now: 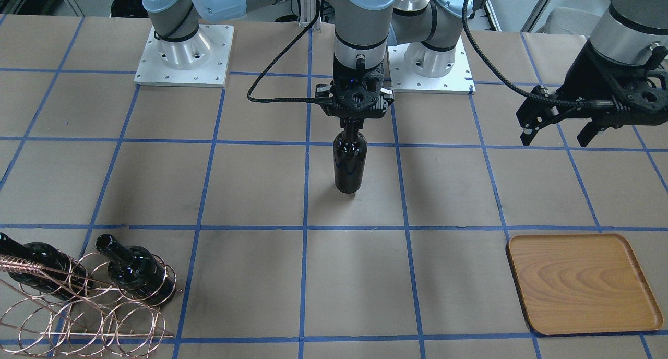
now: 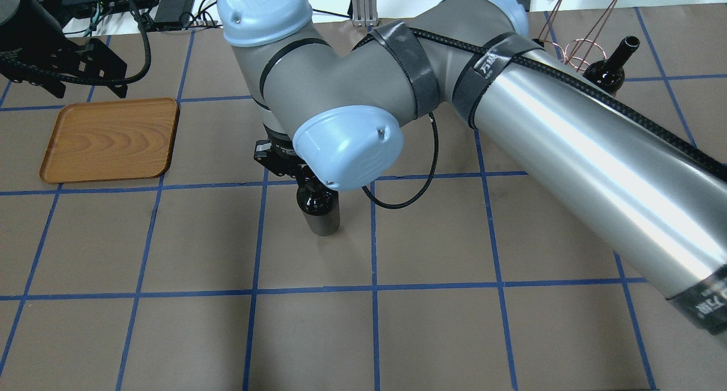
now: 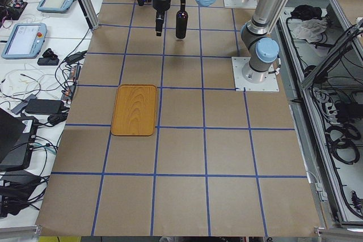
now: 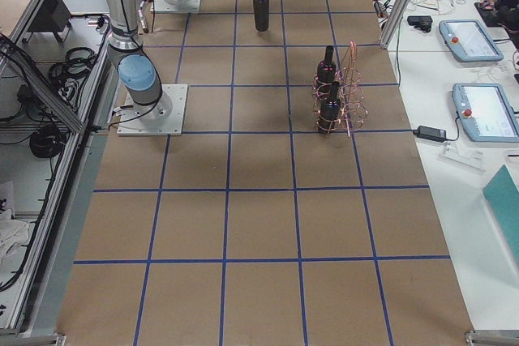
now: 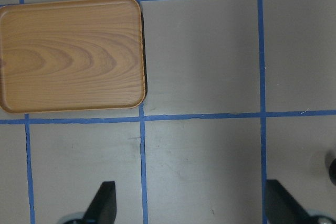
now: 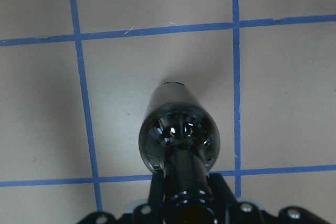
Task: Take wine from basket and place on tray
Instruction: 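Lower the bottle upright onto the table and open the right gripper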
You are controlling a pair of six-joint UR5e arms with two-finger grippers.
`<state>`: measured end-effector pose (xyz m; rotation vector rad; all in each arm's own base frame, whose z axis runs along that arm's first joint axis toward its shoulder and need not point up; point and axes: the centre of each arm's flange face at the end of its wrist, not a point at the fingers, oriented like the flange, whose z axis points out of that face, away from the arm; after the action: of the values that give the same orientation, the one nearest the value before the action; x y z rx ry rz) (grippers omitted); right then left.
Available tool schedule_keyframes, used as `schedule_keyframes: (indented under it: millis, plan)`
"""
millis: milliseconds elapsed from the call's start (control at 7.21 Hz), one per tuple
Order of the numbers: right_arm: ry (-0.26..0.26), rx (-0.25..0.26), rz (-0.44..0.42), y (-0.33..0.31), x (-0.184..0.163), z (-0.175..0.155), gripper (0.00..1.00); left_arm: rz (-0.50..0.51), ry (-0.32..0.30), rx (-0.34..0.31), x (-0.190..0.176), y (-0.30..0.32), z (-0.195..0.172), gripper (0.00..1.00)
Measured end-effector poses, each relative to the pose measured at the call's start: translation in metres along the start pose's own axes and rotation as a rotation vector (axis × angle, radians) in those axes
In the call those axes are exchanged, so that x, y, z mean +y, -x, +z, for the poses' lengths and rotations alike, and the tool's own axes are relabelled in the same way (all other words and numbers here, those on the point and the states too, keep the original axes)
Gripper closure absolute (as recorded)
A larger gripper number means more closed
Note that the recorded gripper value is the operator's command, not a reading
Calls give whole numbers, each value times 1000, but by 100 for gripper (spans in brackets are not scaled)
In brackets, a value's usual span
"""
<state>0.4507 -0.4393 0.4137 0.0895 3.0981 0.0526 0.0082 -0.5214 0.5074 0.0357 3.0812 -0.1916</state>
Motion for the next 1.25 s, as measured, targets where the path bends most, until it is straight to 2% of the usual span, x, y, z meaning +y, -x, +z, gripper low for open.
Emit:
schedule_keyframes:
  millis: [416, 555, 1109, 1248]
  plan:
    - [10, -9, 24, 4, 2, 2, 90, 0, 1, 0, 0, -1, 0, 0]
    - [13, -8, 27, 5, 2, 4, 82, 0, 0, -1, 0, 0, 0, 0]
    - [17, -8, 38, 9, 4, 7, 73, 1, 1, 0, 0, -1, 0, 0]
    - [16, -9, 38, 9, 4, 7, 53, 1, 1, 0, 0, -2, 0, 0]
